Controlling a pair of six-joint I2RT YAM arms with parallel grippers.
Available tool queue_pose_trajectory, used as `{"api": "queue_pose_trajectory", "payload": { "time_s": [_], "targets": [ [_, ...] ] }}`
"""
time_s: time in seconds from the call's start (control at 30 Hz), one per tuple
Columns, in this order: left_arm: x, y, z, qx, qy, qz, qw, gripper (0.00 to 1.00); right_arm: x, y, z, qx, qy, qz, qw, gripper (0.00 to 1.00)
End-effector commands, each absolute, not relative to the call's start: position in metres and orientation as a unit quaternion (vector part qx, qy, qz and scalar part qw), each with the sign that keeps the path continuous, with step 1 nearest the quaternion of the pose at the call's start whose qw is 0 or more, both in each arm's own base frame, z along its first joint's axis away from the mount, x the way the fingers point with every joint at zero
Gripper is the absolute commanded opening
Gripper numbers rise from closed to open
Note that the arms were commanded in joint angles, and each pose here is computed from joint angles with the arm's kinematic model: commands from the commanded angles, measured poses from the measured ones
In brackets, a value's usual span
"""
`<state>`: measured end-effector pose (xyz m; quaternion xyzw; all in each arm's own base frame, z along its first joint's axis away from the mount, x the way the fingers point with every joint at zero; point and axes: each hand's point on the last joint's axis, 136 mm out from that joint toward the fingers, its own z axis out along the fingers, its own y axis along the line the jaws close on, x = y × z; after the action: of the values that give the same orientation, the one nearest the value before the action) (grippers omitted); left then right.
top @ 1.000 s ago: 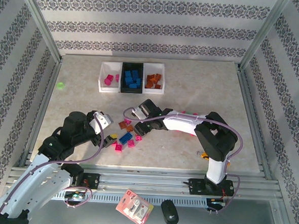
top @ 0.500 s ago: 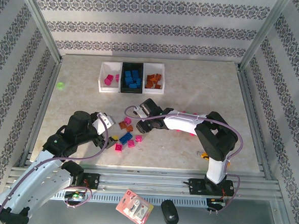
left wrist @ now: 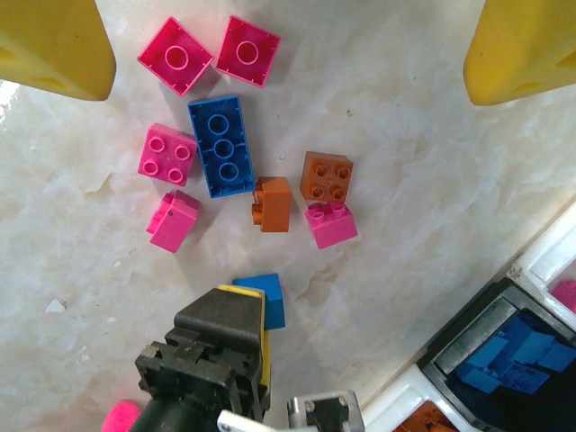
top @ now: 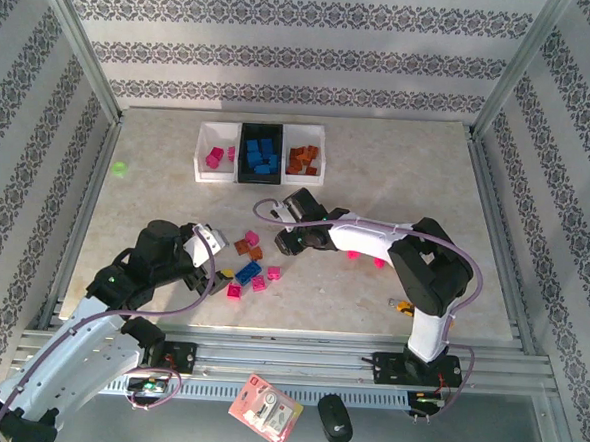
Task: Sort the legos into containers by color
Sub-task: Pick up the lego from the center of the table.
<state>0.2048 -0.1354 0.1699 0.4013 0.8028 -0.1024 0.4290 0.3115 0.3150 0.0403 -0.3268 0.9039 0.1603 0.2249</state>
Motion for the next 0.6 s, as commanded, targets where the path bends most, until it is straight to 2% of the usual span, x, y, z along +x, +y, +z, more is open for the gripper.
{"api": "queue_pose_trajectory", "payload": {
  "time_s": [0.0,0.2,0.57],
  "targets": [
    [0.209,-0.141,0.174,0.400,0.796,-0.110,0.441,0.99,0.329,0.325,0.094,-0.307,0.889,0.184,0.284,0.32],
    [0.216,-0.147,0.176,0.374,0.798,-0.133,0.454,0.99,0.362,0.334,0.128,-0.289,0.874,0.199,0.335,0.32],
    [0.221,-0.149,0.171,0.348,0.808,-0.147,0.451,0.99,0.490,0.369,0.154,-0.238,0.852,0.197,0.422,0.32]
  ]
}}
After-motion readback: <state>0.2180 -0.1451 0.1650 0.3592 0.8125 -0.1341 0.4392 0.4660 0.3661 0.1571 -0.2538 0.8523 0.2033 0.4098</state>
